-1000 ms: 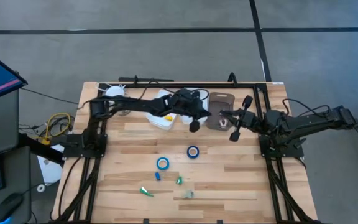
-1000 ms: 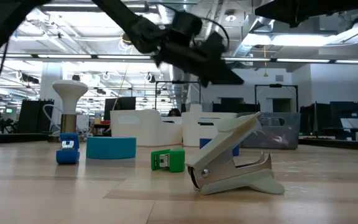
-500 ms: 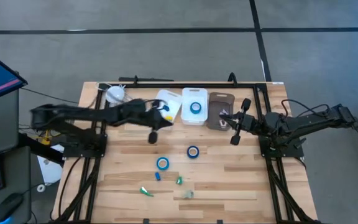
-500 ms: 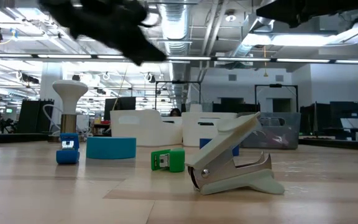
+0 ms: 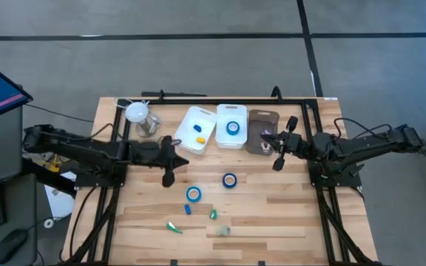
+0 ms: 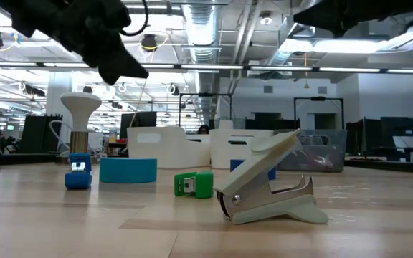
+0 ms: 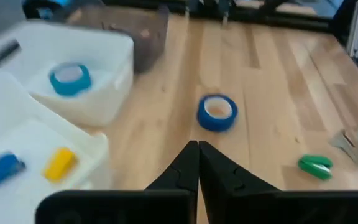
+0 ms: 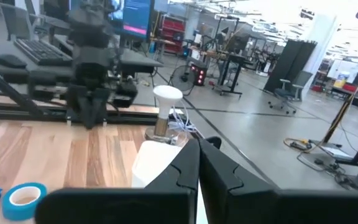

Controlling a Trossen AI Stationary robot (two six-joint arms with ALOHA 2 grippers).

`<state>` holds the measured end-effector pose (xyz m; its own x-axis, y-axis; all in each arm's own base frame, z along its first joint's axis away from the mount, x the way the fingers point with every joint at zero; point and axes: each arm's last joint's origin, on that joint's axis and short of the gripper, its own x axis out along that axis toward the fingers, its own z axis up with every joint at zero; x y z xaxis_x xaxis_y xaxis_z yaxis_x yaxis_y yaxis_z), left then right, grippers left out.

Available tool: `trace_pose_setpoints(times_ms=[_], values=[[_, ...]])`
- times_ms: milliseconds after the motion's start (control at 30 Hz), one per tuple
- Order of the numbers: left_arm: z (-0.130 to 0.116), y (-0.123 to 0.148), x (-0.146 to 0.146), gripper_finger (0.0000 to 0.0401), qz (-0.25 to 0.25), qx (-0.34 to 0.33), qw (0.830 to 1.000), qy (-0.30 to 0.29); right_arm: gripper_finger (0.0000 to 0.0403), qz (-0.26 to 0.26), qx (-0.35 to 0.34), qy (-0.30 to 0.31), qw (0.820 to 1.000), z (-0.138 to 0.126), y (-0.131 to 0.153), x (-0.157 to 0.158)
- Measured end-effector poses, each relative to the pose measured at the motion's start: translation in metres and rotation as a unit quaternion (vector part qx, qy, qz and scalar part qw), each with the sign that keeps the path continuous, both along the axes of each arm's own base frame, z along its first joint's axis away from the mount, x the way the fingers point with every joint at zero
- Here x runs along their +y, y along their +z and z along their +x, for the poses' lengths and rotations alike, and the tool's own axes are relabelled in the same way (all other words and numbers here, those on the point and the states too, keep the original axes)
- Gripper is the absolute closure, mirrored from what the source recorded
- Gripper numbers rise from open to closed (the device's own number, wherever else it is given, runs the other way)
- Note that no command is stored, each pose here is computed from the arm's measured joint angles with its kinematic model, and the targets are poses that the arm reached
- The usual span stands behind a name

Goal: Pick and place Stapler, Stapler remover, tape
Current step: Put the left light blue tape into the right white bin

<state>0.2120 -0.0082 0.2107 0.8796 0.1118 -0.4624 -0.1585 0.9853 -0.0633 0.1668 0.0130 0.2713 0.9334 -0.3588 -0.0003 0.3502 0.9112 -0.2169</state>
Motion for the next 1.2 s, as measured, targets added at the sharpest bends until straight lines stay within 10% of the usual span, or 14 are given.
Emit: trace_pose_setpoints(times_ms=[1200], values=[[0.084, -0.012, -0.083, 0.04, -0.09, 0.293, 0.943, 0.127, 0.0403, 0.043, 0.048, -0.035, 0.997, 0.019, -0.021, -0.008]])
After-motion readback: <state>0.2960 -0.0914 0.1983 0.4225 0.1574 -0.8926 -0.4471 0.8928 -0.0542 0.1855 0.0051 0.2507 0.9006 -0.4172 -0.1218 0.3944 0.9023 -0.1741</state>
